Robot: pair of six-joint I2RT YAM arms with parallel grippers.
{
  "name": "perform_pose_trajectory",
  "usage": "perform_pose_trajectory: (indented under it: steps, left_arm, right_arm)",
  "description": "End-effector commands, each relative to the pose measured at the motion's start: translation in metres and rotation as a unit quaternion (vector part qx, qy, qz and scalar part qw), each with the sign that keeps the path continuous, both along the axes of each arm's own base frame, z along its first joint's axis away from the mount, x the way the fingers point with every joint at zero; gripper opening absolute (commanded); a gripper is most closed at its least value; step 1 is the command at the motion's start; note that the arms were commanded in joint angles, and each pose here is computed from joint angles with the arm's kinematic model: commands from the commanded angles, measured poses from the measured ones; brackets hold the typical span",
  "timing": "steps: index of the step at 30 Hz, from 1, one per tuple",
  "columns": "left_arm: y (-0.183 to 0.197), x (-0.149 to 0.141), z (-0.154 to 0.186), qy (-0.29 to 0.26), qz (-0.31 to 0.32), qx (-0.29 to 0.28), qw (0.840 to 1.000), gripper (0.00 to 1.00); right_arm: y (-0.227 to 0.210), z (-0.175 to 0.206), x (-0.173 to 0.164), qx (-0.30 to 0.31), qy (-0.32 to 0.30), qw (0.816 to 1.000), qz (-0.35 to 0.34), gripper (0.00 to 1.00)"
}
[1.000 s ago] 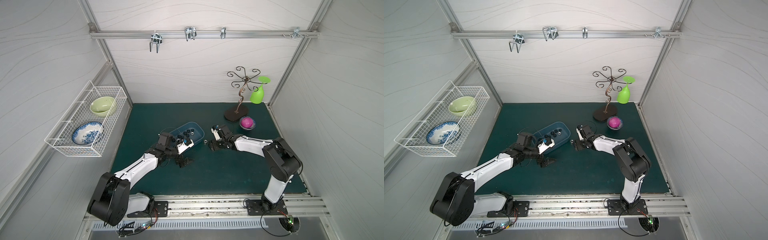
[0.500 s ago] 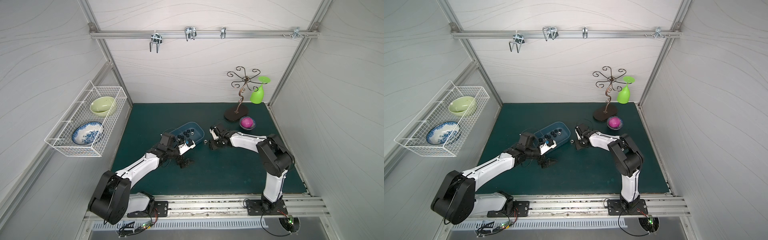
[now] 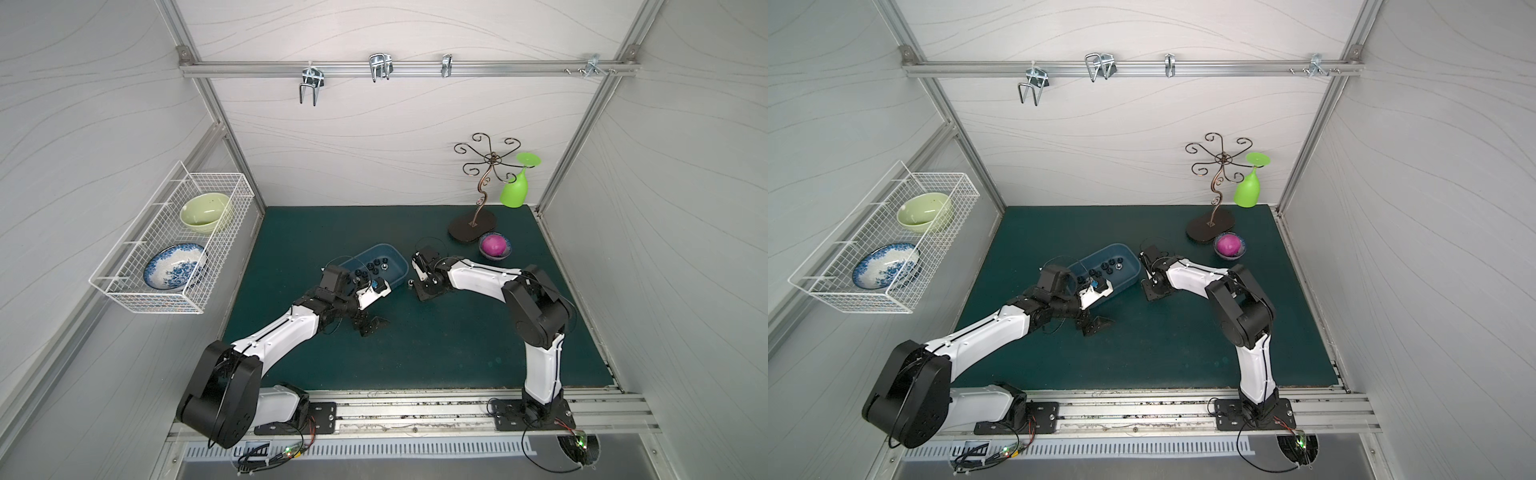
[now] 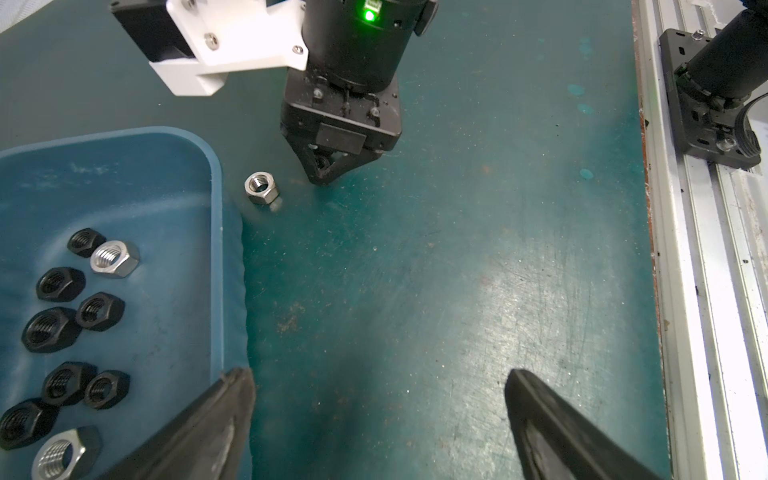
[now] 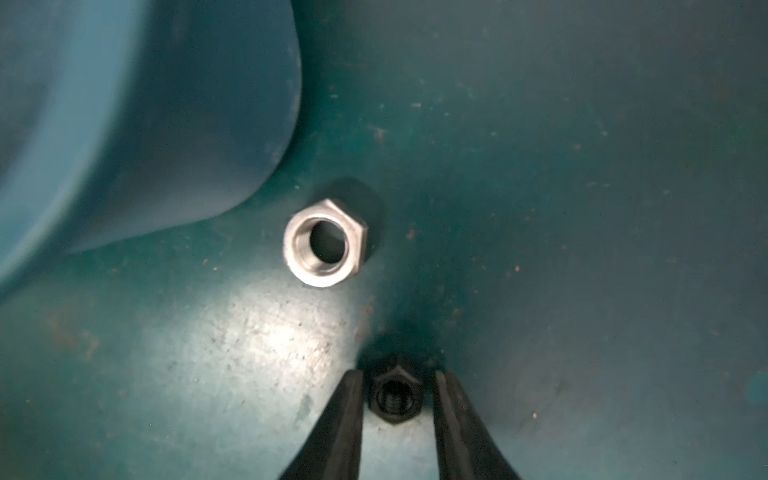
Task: Put the nuts on the desktop into the storage box
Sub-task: Pick up the nut from the center of the board.
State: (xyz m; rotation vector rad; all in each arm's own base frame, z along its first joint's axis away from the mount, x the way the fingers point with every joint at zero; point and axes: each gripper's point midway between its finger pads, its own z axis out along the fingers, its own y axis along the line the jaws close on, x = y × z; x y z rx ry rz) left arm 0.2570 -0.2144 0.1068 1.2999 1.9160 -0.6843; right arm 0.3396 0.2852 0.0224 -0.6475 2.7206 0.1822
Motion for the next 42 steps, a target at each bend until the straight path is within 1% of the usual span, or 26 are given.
perform_pose_trajectory:
  steps: [1, 2, 4, 6, 11, 14, 16, 21, 26, 29, 33, 37, 42]
  left_arm:
    - [-0.006, 0.011, 0.016, -0.019, -0.001, -0.008, 1.0, 0.99]
    - [-0.005, 0.011, 0.015, -0.018, 0.0, -0.006, 1.0, 0.99]
    - [-0.005, 0.011, 0.015, -0.017, 0.0, -0.004, 1.0, 0.99]
    - [-0.004, 0.012, 0.014, -0.018, 0.002, -0.001, 1.0, 0.99]
    - [-0.004, 0.012, 0.014, -0.018, 0.001, 0.0, 1.0, 0.99]
    - [-0.002, 0.011, 0.015, -0.022, -0.005, 0.008, 1.0, 0.99]
    - [-0.002, 0.012, 0.023, -0.03, -0.007, 0.008, 0.999, 0.98]
    - [-0.002, 0.01, 0.044, -0.022, -0.019, -0.011, 1.0, 0.98]
    - [0.001, 0.003, 0.058, -0.015, -0.037, -0.025, 0.999, 0.99]
    - [0.009, 0.01, 0.071, -0.015, -0.025, -0.045, 0.999, 0.99]
    - [0.023, 0.018, 0.086, -0.03, -0.009, -0.046, 0.998, 0.99]
    - [0.036, 0.022, 0.102, -0.034, 0.004, -0.061, 0.998, 0.99]
    - [0.051, 0.028, 0.108, -0.043, 0.029, -0.06, 0.997, 0.99]
  right_arm:
    - [-0.01, -0.02, -0.016, -0.037, 0.043, 0.998, -0.002, 0.28]
    - [-0.01, -0.021, -0.017, -0.038, 0.045, 0.998, -0.002, 0.27]
    - [-0.011, -0.02, -0.016, -0.039, 0.046, 0.998, -0.006, 0.18]
    - [-0.009, -0.018, -0.016, -0.037, 0.046, 0.998, -0.007, 0.17]
    - [-0.004, -0.006, -0.013, -0.022, 0.038, 0.999, -0.006, 0.17]
    - [0.0, 0.009, -0.014, -0.001, 0.033, 0.999, -0.003, 0.17]
    - [0.004, 0.021, -0.016, 0.014, 0.032, 0.999, 0.001, 0.17]
    - [0.011, 0.054, -0.022, 0.04, 0.022, 0.999, 0.015, 0.15]
    - [0.024, 0.087, -0.032, 0.071, 0.006, 0.997, 0.043, 0.15]
    - [0.03, 0.104, -0.037, 0.075, -0.001, 0.996, 0.057, 0.15]
    - [0.037, 0.122, -0.039, 0.08, -0.016, 0.994, 0.069, 0.15]
    - [0.05, 0.139, -0.038, 0.094, -0.032, 0.992, 0.084, 0.16]
    - [0.074, 0.156, -0.037, 0.111, -0.046, 0.987, 0.109, 0.16]
